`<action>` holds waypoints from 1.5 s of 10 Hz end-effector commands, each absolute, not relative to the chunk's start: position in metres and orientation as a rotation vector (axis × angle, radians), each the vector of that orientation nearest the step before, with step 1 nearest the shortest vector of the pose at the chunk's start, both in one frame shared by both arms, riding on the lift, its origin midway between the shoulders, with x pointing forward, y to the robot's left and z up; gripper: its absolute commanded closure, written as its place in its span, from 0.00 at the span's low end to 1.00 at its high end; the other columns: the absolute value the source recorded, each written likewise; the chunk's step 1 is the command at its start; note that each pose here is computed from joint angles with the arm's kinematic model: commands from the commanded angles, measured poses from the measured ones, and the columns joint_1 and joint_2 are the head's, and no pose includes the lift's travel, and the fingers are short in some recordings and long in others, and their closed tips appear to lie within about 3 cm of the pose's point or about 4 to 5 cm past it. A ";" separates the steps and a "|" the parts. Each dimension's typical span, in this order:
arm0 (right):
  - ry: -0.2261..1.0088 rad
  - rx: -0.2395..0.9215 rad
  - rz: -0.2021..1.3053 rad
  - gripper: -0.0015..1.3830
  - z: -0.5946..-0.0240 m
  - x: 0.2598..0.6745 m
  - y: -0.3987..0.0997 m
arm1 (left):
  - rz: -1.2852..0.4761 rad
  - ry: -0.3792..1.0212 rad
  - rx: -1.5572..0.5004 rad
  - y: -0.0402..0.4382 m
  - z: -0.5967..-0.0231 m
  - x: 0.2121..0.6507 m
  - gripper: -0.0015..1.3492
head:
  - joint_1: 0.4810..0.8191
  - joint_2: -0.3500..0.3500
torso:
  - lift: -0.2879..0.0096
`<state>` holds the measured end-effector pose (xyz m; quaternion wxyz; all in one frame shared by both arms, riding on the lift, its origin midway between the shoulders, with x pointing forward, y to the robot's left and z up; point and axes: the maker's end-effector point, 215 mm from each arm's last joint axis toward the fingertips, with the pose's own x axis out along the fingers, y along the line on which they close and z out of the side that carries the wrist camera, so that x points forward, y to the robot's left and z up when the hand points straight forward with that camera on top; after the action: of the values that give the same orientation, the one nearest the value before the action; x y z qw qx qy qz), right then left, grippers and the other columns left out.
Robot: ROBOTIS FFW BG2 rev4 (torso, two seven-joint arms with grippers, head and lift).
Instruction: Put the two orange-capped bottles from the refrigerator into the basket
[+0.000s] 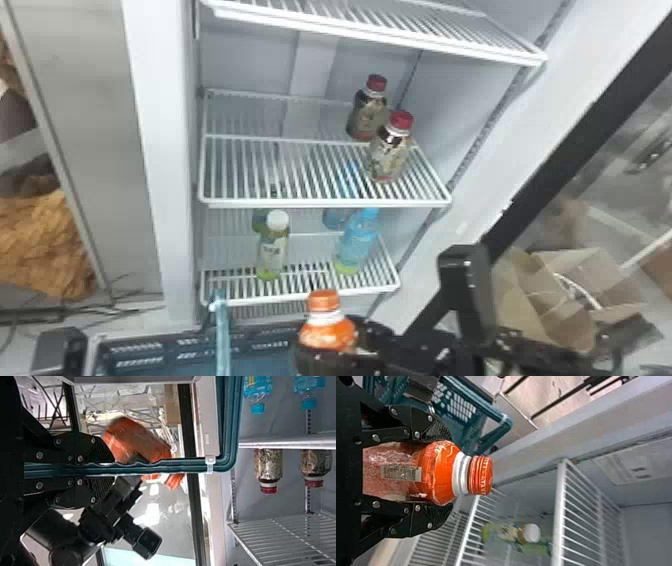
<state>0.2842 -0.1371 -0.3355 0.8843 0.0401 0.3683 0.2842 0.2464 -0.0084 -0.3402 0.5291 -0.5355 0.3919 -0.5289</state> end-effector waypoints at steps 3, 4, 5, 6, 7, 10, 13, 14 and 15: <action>0.840 0.160 0.674 0.75 -0.374 0.289 -0.114 | -1.262 0.937 -1.278 -0.009 -0.341 0.246 0.89 | 0.63 0.07 | 0.83; 0.851 0.169 0.688 0.75 -0.383 0.293 -0.110 | -1.263 0.936 -1.279 -0.008 -0.340 0.246 0.89 | 0.63 0.09 | 0.83; 0.859 0.178 0.709 0.62 -0.387 0.294 -0.105 | -1.265 0.934 -1.277 -0.008 -0.340 0.247 0.89 | 0.63 0.11 | 0.83; 0.861 0.183 0.715 0.28 -0.388 0.294 -0.104 | -1.263 0.936 -1.279 -0.008 -0.340 0.246 0.89 | 0.63 0.12 | 0.83; 0.862 0.182 0.722 0.02 -0.388 0.293 -0.104 | -1.262 0.935 -1.279 -0.008 -0.340 0.247 0.89 | 0.63 0.14 | 0.83; 0.811 0.181 0.729 0.06 -0.379 0.303 -0.107 | -1.265 0.936 -1.276 -0.009 -0.340 0.247 0.89 | 0.63 0.14 | 0.83; 0.535 0.139 0.720 0.06 -0.332 0.340 -0.108 | -1.266 0.935 -1.275 -0.009 -0.339 0.247 0.89 | 0.63 0.15 | 0.83; 0.420 0.121 0.692 0.06 -0.309 0.353 -0.113 | -1.264 0.936 -1.272 -0.009 -0.340 0.248 0.89 | 0.63 0.16 | 0.83; 0.311 0.112 0.632 0.06 -0.288 0.362 -0.126 | -1.264 0.936 -1.272 -0.009 -0.340 0.248 0.89 | 0.63 0.16 | 0.83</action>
<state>0.3590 -0.1215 -0.3025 0.9286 0.0562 0.1851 0.3168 0.2475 -0.0092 -0.3402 0.5306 -0.5329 0.3924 -0.5296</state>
